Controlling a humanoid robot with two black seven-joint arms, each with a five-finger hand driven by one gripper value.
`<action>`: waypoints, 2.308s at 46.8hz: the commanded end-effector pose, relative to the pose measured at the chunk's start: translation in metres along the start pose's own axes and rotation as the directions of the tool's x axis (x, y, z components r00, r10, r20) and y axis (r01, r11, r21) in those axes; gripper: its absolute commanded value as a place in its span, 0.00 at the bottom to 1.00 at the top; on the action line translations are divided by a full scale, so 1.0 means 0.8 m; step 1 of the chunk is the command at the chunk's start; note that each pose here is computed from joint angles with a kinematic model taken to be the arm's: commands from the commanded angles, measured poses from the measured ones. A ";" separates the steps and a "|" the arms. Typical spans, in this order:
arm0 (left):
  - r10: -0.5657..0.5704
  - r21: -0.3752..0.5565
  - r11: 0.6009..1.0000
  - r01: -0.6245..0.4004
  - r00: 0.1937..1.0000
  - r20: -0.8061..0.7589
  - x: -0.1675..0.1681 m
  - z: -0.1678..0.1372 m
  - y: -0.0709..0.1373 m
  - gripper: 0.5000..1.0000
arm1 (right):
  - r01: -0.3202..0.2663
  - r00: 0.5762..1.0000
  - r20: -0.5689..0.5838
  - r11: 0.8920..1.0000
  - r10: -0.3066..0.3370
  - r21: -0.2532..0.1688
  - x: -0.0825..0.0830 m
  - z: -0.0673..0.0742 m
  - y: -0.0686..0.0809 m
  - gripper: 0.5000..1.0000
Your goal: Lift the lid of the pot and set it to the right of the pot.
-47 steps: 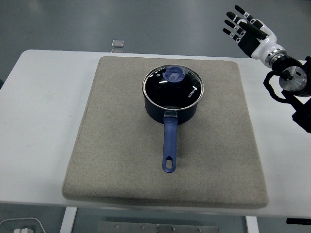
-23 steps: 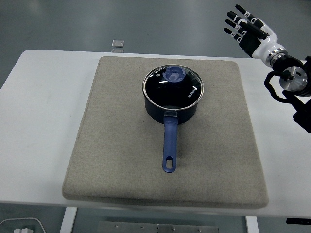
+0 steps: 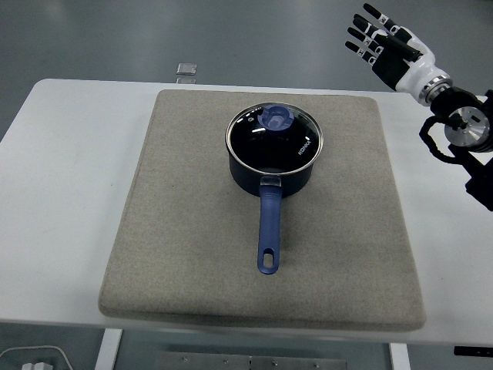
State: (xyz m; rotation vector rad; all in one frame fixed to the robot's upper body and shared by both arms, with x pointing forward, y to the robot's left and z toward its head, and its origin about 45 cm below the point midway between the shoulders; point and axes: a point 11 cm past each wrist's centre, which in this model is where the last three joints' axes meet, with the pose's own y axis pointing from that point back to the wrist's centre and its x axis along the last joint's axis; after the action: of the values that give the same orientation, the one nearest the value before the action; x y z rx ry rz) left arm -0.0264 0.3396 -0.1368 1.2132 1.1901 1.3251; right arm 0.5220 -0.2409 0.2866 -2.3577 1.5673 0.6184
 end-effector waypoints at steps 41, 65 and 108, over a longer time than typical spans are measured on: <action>0.000 0.001 1.000 0.000 1.000 0.000 0.000 0.000 0.000 1.00 | 0.145 0.831 -0.526 0.983 -0.182 -0.112 -0.052 -0.066 -0.011 0.86; 0.000 -0.001 1.000 0.000 1.000 0.000 0.000 0.000 0.000 1.00 | 0.253 0.401 -0.793 0.887 -0.459 -0.385 -0.135 -0.042 -0.011 0.86; 0.000 0.001 1.000 0.000 1.000 0.000 0.000 -0.001 0.000 1.00 | 0.113 -0.194 -0.776 0.772 -0.600 -0.625 -0.187 0.011 -0.012 0.85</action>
State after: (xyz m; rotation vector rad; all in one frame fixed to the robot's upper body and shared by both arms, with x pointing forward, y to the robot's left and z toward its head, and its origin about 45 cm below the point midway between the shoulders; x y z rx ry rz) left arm -0.0269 0.3396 -0.1368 1.2135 1.1904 1.3248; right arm 0.4795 -0.1130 0.3506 -3.5041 0.6280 -1.6510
